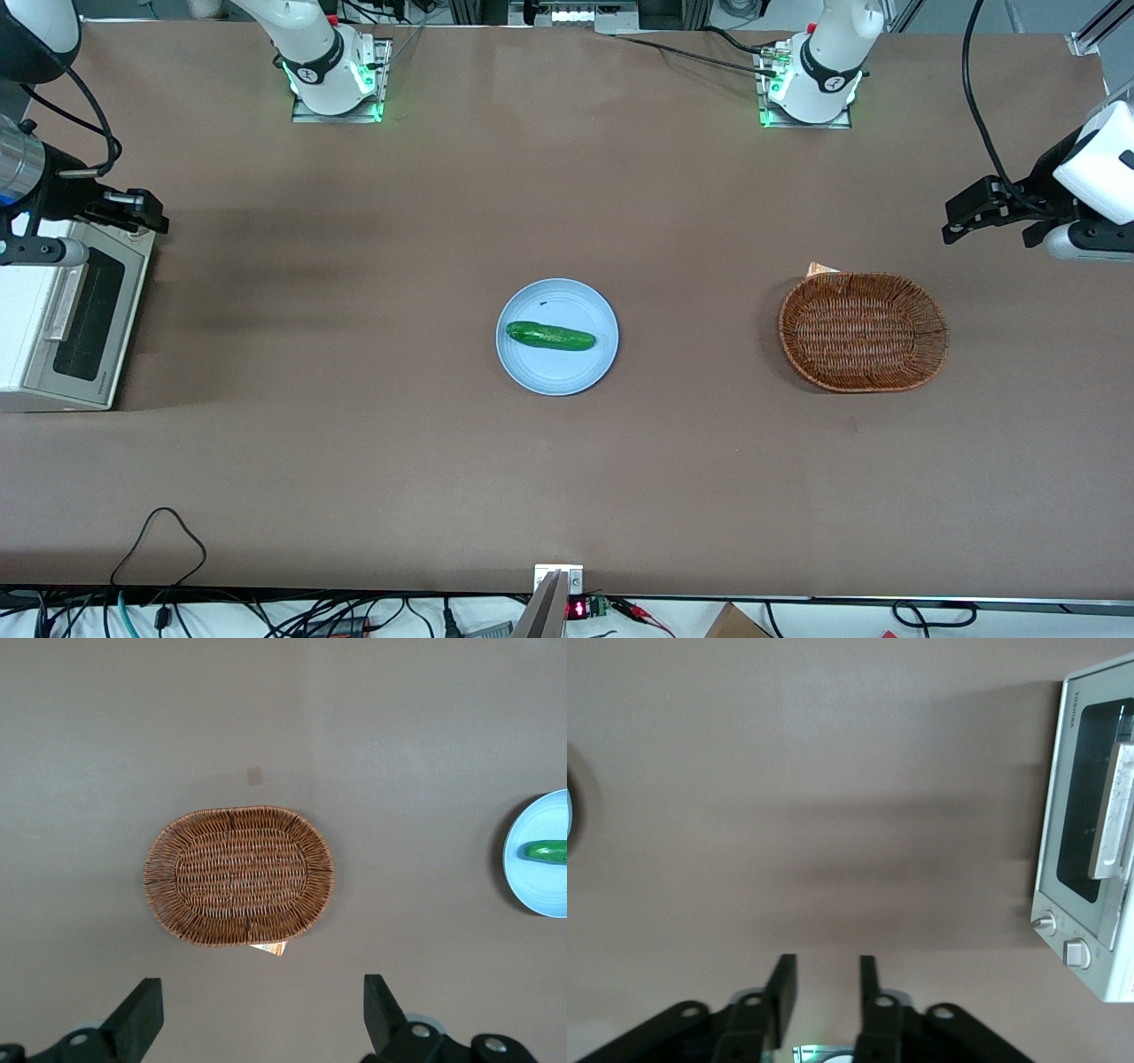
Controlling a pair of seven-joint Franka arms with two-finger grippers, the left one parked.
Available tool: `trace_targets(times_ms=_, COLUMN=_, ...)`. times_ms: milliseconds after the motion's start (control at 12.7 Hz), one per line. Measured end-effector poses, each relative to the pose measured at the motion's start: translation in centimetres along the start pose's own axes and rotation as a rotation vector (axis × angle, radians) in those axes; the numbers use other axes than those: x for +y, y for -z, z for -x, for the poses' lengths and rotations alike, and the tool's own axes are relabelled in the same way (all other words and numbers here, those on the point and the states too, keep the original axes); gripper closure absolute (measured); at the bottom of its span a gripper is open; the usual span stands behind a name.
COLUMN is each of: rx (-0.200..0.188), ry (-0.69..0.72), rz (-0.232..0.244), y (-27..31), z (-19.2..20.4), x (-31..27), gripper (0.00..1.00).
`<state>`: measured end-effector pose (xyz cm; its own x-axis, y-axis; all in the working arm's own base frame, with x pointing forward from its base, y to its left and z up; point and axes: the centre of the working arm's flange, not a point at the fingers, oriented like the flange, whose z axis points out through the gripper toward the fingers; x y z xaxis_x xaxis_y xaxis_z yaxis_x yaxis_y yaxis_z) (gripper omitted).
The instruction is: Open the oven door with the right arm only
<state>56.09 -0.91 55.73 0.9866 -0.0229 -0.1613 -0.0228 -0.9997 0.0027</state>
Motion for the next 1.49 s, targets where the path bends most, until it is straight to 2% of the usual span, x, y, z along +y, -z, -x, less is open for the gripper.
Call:
trace_targets(times_ms=157, rx=-0.001, ry=0.003, rz=0.002, y=0.0, z=0.0, x=-0.1, gripper=0.94)
trace_targets(times_ms=236, rx=-0.004, ry=0.003, rz=0.010, y=-0.2, z=-0.1, x=-0.1, gripper=0.99)
trace_targets(times_ms=393, rx=-0.026, ry=-0.001, rz=0.080, y=-1.1, z=-0.6, x=0.7, gripper=0.99)
trace_targets(times_ms=550, rx=-0.069, ry=-0.003, rz=0.187, y=-3.3, z=-1.9, x=1.8, gripper=0.98)
trace_targets(times_ms=707, rx=-0.120, ry=-0.031, rz=0.328, y=-6.5, z=-3.7, x=3.0, gripper=0.97)
trace_targets(times_ms=943, rx=-0.111, ry=-0.054, rz=0.557, y=-11.1, z=-7.3, x=4.6, gripper=0.98)
trace_targets(times_ms=1179, rx=-0.113, ry=-0.015, rz=0.751, y=-13.9, z=-9.3, x=6.6, gripper=0.98)
trace_targets(times_ms=1336, rx=-0.094, ry=0.012, rz=0.841, y=-15.3, z=-10.0, x=7.7, gripper=0.98)
trace_targets(times_ms=1493, rx=-0.054, ry=0.036, rz=0.855, y=-17.7, z=-10.2, x=7.8, gripper=0.98)
